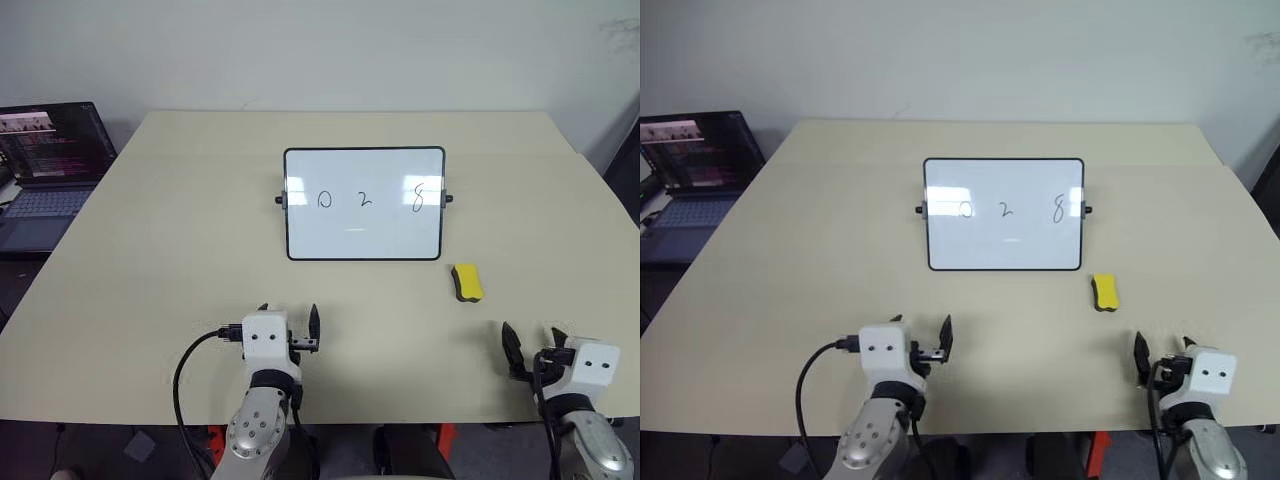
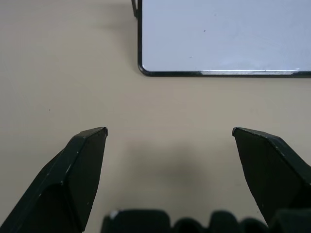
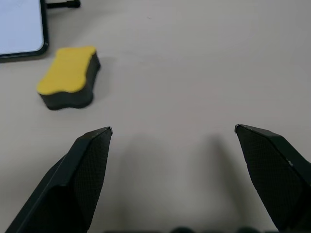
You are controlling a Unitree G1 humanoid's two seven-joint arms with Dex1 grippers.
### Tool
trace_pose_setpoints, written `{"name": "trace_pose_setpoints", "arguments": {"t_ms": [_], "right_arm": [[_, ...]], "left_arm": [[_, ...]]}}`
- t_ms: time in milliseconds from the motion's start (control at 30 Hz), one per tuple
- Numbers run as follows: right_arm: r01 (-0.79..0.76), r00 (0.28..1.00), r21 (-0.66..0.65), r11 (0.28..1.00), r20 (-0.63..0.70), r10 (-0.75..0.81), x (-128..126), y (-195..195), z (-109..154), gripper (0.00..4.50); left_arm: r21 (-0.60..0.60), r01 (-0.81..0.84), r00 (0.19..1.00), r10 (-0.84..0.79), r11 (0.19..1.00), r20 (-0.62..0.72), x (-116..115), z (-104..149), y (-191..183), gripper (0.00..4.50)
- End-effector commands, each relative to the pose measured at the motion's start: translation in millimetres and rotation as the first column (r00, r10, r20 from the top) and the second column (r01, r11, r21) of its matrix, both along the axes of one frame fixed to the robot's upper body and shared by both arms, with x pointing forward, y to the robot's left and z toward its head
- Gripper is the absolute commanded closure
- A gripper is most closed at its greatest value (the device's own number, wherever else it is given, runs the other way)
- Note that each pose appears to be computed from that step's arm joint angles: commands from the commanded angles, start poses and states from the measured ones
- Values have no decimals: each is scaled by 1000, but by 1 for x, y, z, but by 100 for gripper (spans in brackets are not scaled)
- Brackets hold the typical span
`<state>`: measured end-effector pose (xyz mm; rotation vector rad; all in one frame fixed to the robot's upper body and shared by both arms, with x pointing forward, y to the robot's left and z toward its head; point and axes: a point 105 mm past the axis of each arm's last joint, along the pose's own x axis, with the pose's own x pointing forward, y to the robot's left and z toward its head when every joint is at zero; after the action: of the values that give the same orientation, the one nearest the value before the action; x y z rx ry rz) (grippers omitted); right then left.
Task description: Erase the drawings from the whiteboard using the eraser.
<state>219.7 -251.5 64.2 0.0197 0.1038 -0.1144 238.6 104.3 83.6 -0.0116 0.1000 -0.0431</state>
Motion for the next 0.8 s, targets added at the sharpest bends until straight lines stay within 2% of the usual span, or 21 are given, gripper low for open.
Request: {"name": "trace_pose_setpoints", "arguments": {"t_ms": [33, 367, 400, 433, 500, 667, 800], "right_arm": [[-13, 997, -39, 999, 77, 16, 12, 10, 33, 7], [-7, 996, -48, 999, 92, 12, 31, 22, 65, 7], [-12, 995, -44, 999, 95, 17, 34, 26, 68, 7], [-18, 995, -39, 999, 98, 21, 37, 29, 70, 7], [-20, 994, -34, 999, 103, 23, 41, 32, 75, 7], [-25, 995, -23, 999, 98, 27, 47, 38, 75, 7], [-24, 995, -16, 1000, 101, 25, 49, 39, 76, 7]], "left_arm": [[-50, 32, 991, -25, 998, 133, 5, 34, -14, 0], [-25, 122, 974, -114, 992, 198, 12, 55, -37, 0], [6, 135, 971, -133, 991, 199, 33, 59, -3, 0], [45, 143, 962, -149, 989, 230, 50, 74, 29, 0], [66, 166, 941, -178, 984, 289, 69, 110, 69, 0], [98, 240, 919, -259, 966, 298, 96, 152, 88, 0], [135, 367, 893, -389, 920, 228, 98, 155, 79, 0]]}}
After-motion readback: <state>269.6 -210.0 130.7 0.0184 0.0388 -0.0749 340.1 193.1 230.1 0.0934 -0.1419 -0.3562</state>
